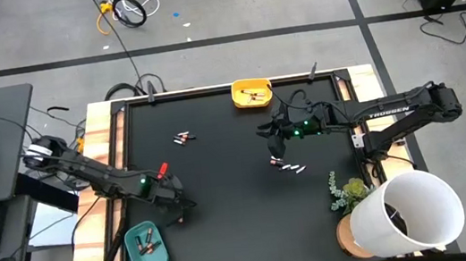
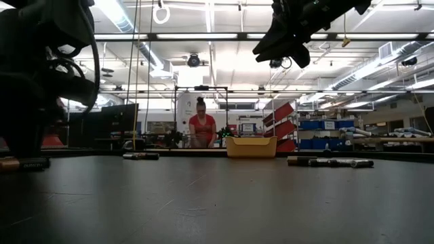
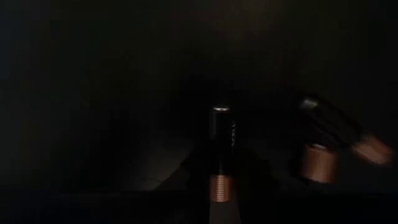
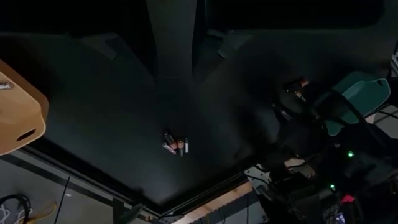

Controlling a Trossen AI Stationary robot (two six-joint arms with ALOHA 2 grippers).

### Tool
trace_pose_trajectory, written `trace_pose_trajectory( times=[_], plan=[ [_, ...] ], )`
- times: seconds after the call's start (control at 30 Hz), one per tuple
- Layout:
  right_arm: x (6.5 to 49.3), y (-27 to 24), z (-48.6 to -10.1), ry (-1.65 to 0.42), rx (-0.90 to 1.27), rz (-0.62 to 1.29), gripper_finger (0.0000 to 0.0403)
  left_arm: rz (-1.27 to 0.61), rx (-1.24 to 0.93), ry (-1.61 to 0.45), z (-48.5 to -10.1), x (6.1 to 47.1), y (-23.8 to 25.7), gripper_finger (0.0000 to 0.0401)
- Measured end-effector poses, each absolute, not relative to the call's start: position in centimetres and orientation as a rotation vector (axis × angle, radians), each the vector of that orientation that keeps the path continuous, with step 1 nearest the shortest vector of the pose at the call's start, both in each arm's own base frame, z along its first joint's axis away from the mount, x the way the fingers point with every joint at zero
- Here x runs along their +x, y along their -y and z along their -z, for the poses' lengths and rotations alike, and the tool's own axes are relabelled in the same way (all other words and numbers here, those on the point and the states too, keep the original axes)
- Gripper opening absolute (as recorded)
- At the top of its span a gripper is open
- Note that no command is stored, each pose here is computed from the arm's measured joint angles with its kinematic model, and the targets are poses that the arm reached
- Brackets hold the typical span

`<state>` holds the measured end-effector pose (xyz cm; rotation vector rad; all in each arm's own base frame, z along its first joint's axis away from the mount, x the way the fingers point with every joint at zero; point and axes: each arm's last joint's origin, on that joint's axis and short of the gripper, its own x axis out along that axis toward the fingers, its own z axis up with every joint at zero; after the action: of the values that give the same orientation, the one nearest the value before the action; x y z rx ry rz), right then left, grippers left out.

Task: Sort batteries
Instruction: Put the black battery into the green bin

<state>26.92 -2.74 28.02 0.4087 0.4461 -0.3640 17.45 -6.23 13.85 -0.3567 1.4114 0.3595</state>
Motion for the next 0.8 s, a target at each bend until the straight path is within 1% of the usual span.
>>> trace_pose_trajectory(
  times=[0.17,0.4,0.5,0.63,0.73,0.8],
  plan=[
    [26.9,2.8,-28.0,-0.444,0.405,0.367,0.0087,-0.383,-0.332,-1.329,-15.2,18.4,6.3,0.0050],
    [26.9,2.8,-28.0,-0.444,0.405,0.367,0.0087,-0.331,-0.387,-1.228,-17.5,19.0,6.6,0.0050],
    [26.9,2.8,-28.0,-0.447,0.405,0.367,0.0087,-0.299,-0.417,-1.204,-19.5,19.0,6.7,0.0050],
    [26.9,2.8,-28.0,-0.454,0.396,0.367,0.0087,-0.215,-0.442,-1.189,-23.1,18.5,7.4,0.0050],
    [26.9,2.8,-28.0,-0.459,0.373,0.361,0.0087,-0.176,-0.465,-1.235,-25.3,17.9,8.3,0.0050],
    [26.9,2.8,-28.0,-0.462,0.360,0.358,0.0087,-0.116,-0.492,-1.276,-26.3,17.4,9.3,0.0050]
  ],
)
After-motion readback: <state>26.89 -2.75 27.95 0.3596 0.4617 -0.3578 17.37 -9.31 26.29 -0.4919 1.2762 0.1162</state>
